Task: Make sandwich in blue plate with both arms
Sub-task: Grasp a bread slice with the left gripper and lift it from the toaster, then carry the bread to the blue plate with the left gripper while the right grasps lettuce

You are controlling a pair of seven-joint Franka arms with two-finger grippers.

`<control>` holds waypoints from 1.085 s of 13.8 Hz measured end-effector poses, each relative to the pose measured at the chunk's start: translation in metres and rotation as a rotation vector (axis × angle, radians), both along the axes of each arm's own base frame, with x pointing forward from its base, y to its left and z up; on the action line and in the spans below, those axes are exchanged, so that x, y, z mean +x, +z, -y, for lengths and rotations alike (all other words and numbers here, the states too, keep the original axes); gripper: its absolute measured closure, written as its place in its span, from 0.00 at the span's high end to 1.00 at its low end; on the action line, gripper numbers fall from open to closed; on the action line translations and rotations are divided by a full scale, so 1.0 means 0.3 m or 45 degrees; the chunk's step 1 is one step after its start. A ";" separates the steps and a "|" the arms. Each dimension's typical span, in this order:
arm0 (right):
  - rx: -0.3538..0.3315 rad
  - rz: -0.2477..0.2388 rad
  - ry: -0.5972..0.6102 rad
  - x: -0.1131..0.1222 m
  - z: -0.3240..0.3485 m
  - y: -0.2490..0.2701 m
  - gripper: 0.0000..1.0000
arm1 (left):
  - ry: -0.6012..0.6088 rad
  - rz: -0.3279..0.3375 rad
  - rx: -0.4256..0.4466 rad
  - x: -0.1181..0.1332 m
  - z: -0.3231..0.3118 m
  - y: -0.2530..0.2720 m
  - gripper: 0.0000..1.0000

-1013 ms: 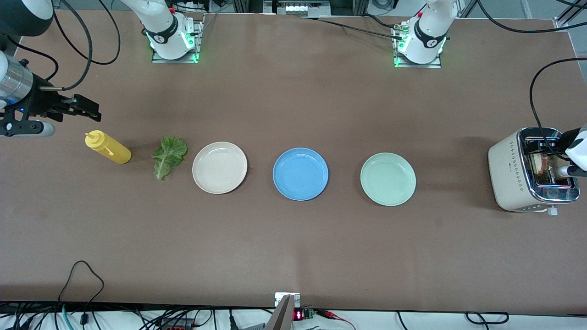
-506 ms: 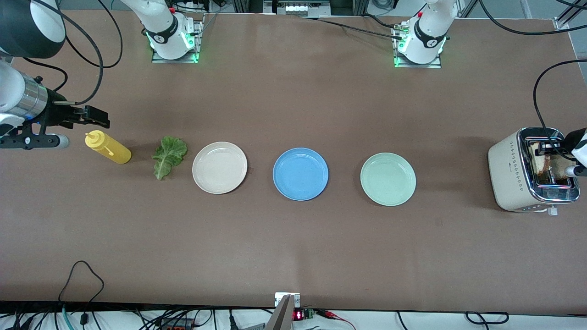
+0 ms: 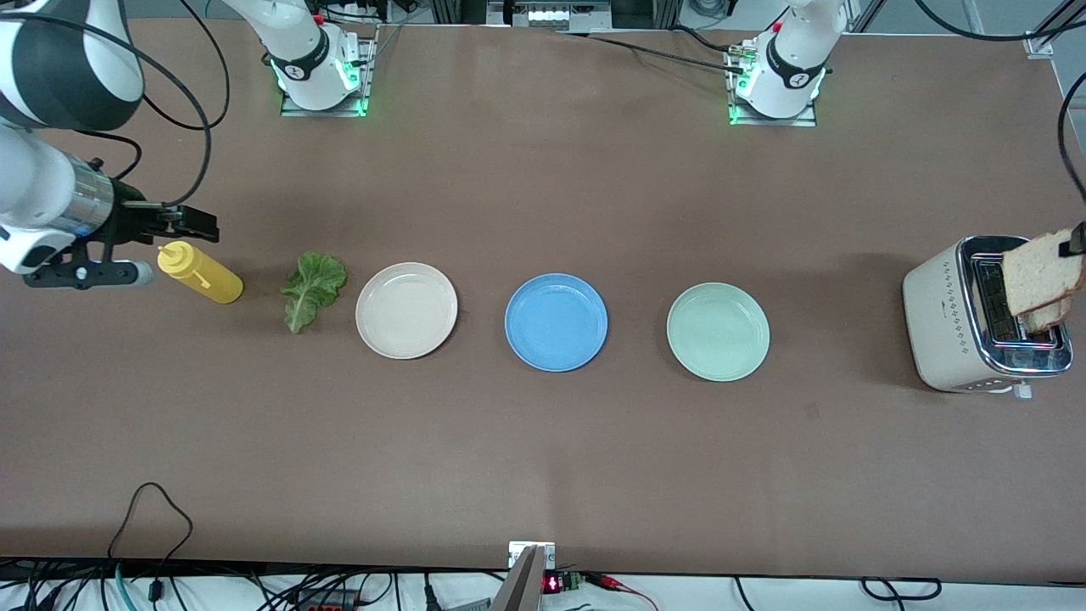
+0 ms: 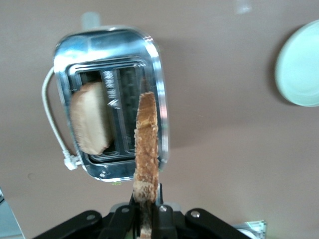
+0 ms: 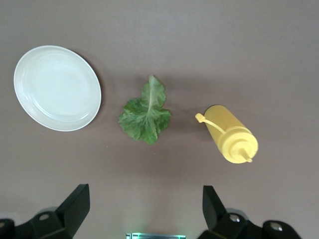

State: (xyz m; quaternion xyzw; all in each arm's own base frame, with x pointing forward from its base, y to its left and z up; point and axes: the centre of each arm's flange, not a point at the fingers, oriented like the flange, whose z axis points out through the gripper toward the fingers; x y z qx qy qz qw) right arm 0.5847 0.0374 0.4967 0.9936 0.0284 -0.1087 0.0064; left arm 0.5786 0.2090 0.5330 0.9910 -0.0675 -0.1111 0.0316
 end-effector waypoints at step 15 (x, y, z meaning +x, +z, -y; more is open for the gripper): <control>0.011 0.242 -0.030 -0.106 -0.060 -0.844 1.00 | 0.248 0.081 -0.603 0.094 1.442 -0.583 0.08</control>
